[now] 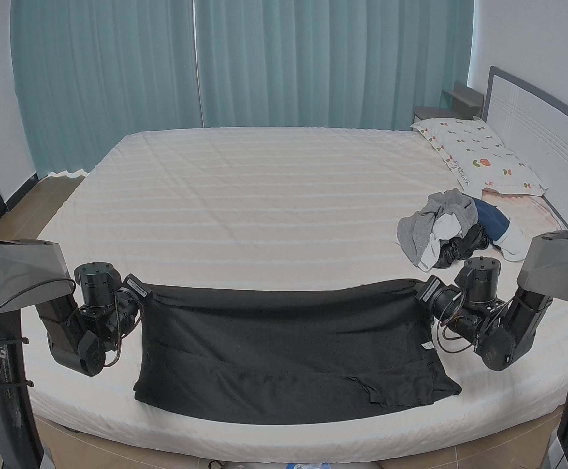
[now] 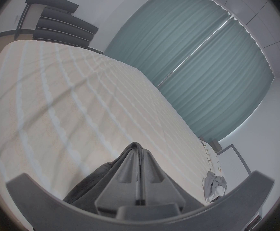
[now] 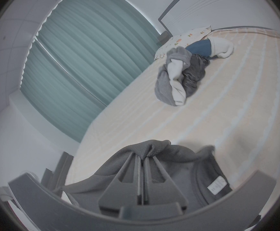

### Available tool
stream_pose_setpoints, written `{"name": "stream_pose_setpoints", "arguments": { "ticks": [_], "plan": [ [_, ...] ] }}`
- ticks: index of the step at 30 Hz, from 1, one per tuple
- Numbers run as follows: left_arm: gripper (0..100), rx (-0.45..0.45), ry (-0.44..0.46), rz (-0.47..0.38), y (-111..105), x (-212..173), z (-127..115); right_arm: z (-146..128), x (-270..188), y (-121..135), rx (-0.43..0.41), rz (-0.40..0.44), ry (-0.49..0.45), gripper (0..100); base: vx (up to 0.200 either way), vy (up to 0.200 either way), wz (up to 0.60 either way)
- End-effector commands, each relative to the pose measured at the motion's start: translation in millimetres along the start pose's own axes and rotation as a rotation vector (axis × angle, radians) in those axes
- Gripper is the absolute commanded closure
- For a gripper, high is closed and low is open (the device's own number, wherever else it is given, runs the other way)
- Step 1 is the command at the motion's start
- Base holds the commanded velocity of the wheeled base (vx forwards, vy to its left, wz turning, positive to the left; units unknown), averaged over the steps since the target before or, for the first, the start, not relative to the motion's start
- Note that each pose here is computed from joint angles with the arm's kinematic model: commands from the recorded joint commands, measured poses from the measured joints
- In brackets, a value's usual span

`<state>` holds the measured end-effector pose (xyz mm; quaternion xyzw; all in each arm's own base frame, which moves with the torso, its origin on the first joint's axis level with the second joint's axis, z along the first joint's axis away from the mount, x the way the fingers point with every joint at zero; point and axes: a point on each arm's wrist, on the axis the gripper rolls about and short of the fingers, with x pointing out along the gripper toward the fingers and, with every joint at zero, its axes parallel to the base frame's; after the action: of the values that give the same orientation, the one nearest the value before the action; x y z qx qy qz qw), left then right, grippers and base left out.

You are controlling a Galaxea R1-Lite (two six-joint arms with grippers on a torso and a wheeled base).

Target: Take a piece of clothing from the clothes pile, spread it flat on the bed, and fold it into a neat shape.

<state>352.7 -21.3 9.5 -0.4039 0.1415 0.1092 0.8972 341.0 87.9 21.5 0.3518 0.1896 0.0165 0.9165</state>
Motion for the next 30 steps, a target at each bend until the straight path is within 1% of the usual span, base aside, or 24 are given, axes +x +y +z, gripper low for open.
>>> {"name": "stream_pose_setpoints", "arguments": {
  "ticks": [1, 4, 6, 10, 17, 19, 23, 30],
  "plan": [
    [100, 0.022, 0.032, 0.054, 16, 1, -11, -21, -5, -26, -0.042, -0.088, 0.079, 100, 0.000, 0.000, 0.00],
    [100, 0.093, 0.080, 0.087, 27, -6, -19, -27, -12, -34, -0.071, -0.100, 0.110, 100, 0.000, 0.000, 0.00],
    [100, 0.163, 0.114, 0.115, 36, -9, -27, -33, -18, -42, -0.101, -0.093, 0.152, 100, 0.000, 0.000, 0.00],
    [100, 0.222, 0.156, 0.149, 47, -15, -36, -40, -25, -51, -0.149, -0.099, 0.211, 100, 0.000, 0.000, 0.00],
    [100, 0.346, 0.234, 0.190, 71, -16, -58, -61, -23, -71, -0.218, -0.150, 0.298, 100, 0.000, 0.000, 0.00],
    [100, 0.358, 0.243, 0.189, 72, -16, -61, -65, -22, -75, -0.229, -0.154, 0.310, 100, 0.000, 0.000, 0.00],
    [100, 0.365, 0.252, 0.185, 71, -17, -64, -67, -23, -76, -0.228, -0.139, 0.338, 100, 0.000, 0.000, 0.00],
    [100, 0.369, 0.259, 0.188, 71, -20, -64, -68, -24, -78, -0.238, -0.143, 0.346, 100, 0.000, 0.000, 0.00]
  ]
}}
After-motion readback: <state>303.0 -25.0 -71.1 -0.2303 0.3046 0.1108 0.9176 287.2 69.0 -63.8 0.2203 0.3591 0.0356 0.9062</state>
